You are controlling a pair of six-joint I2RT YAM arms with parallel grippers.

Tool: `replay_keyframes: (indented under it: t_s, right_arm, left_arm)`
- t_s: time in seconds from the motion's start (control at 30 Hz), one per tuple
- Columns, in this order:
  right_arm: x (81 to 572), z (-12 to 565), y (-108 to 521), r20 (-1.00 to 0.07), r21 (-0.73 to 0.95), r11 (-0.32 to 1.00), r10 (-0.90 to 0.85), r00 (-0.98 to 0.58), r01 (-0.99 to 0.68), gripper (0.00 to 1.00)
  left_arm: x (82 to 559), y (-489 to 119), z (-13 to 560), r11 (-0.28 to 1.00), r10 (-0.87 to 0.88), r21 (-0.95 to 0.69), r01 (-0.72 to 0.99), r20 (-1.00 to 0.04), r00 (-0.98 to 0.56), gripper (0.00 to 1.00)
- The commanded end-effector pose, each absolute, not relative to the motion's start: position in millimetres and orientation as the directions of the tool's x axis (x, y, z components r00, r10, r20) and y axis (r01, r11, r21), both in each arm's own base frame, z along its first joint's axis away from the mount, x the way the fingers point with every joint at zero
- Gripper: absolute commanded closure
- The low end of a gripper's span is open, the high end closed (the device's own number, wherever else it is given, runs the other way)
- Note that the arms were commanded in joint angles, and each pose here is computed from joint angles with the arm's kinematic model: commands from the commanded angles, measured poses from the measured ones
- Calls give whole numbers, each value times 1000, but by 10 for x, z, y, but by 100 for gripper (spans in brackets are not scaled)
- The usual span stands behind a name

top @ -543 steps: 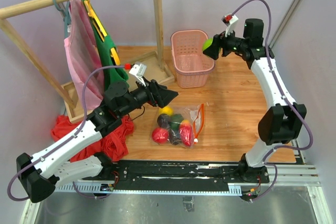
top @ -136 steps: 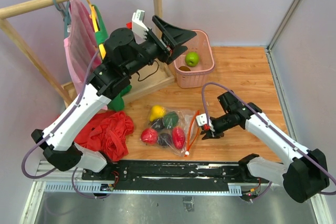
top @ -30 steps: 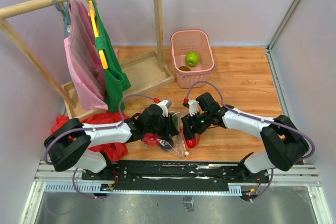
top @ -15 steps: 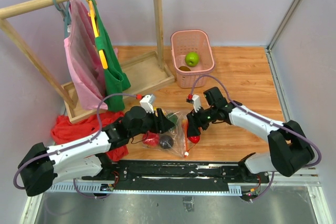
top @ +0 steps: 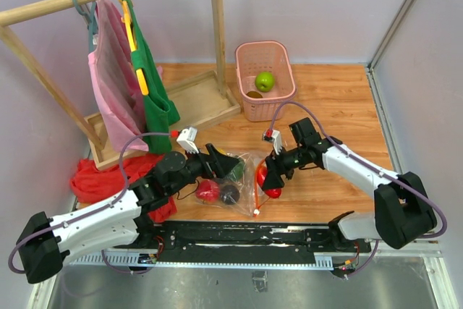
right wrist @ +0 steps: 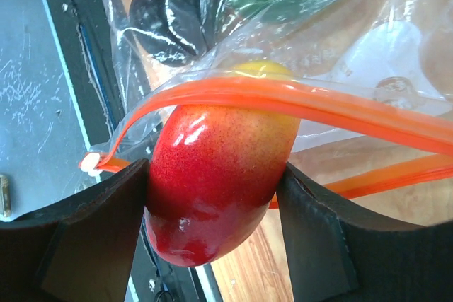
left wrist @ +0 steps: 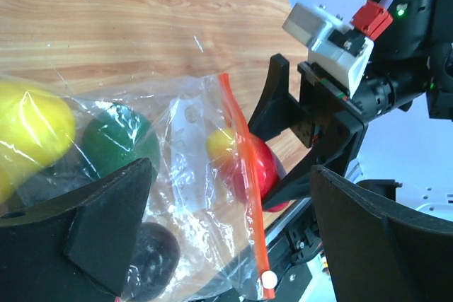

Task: Open the zip-top bag and remove the fake food
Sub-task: Pick up the fake fruit from the zipper food storage bag.

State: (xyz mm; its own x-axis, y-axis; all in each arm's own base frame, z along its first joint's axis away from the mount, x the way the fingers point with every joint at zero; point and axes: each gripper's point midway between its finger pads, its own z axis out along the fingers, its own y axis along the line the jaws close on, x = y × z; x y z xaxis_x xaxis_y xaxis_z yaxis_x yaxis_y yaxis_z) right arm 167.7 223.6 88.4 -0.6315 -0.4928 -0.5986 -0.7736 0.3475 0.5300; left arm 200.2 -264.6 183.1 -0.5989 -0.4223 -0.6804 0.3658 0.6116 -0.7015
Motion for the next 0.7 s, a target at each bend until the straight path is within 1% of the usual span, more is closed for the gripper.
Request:
replay_keyframes:
  t_s: [0.0,0.13,0.27,0.5,0.67]
  right_arm:
    - [1659,1047,2196,-619,549,296,-485,-618,-782,82]
    - [1700,1127,2141,-593,591,288,-478,-648,-753,83]
    - [1677,1152,2086,-556,614,284,-507,-659,-736,84]
    - [1790,1219,1960,-562,583,315,-509,-652,-749,84]
    - [1810,1271,1806,-547,562,319,-550,-632,-763,85]
  left_arm:
    - [2050,-2567,2012,580,-508,-732,358,-669,-543,3]
    - [2020,-2530,1988,568,-522,-746,348,-653,-549,3]
    - [2013,-2509,1990,565,-529,-749,347,-651,-544,3]
    - [2022,-2488,1977,579,-526,-743,336,-655,-543,3]
    - [2033,-2466,1985,584,-530,-740,332,-658,-535,3]
